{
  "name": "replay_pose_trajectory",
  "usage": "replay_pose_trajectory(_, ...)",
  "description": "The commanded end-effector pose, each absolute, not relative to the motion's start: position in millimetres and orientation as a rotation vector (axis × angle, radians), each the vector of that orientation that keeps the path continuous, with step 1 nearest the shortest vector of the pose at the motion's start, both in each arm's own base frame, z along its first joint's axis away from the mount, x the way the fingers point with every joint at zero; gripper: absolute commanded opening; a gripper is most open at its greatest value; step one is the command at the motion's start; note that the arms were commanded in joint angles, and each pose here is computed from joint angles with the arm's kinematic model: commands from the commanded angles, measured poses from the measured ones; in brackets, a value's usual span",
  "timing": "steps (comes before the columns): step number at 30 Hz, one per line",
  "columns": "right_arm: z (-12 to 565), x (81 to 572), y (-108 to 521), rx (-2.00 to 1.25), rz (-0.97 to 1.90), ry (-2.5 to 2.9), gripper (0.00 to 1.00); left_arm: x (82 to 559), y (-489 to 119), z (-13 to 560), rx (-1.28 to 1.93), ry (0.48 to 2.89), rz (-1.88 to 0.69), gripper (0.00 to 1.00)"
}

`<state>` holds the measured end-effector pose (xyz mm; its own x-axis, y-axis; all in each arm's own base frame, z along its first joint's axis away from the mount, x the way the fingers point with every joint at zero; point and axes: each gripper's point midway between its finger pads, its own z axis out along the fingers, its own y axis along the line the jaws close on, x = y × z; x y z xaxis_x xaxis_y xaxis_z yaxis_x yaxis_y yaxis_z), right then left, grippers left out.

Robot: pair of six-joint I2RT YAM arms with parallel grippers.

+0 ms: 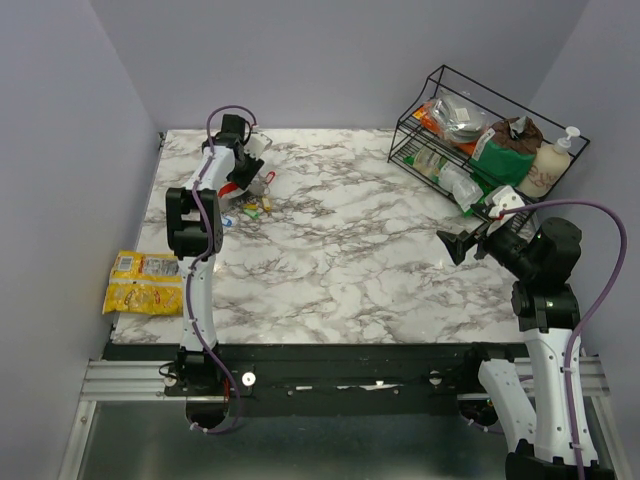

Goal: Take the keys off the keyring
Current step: Move the keyring to the center of the board.

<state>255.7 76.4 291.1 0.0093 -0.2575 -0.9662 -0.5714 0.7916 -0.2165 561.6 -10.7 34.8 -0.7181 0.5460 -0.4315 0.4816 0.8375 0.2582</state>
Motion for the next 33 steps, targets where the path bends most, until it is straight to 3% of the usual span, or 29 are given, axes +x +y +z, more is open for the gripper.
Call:
replay_pose_trajectory(1, 290.7, 255.4, 78.1, -0.681, 0.283, 1.576, 1.00, 514.3, -14.2, -8.5, 0.869, 2.725, -0.019, 0.60)
replay_pose_trajectory(6, 292.0, 254.6, 77.7, -0.677, 0.281, 1.574, 1.00, 498.3, -19.9, -17.7, 0.896, 2.794, -0.125, 0.59)
replay_pose_trajectory(8, 292.7, 254.0, 78.0, -0.676, 0.284, 1.573, 1.00, 497.6, -22.3, -15.0, 0.898, 2.801, -0.150, 0.49)
replay_pose_trajectory(13, 294.3, 253.3, 77.9, -0.672, 0.280, 1.569, 1.00, 493.0, -25.6, -13.0, 0.905, 2.821, -0.185, 0.47)
replay_pose_trajectory(19, 295.1, 252.6, 78.0, -0.673, 0.281, 1.566, 1.00, 481.4, -28.5, -20.5, 0.926, 2.858, -0.175, 0.37)
replay_pose_trajectory(33, 296.9, 250.6, 79.5, -0.679, 0.283, 1.556, 1.00, 430.8, -75.7, -12.4, 1.166, 2.839, -0.197, 0.37)
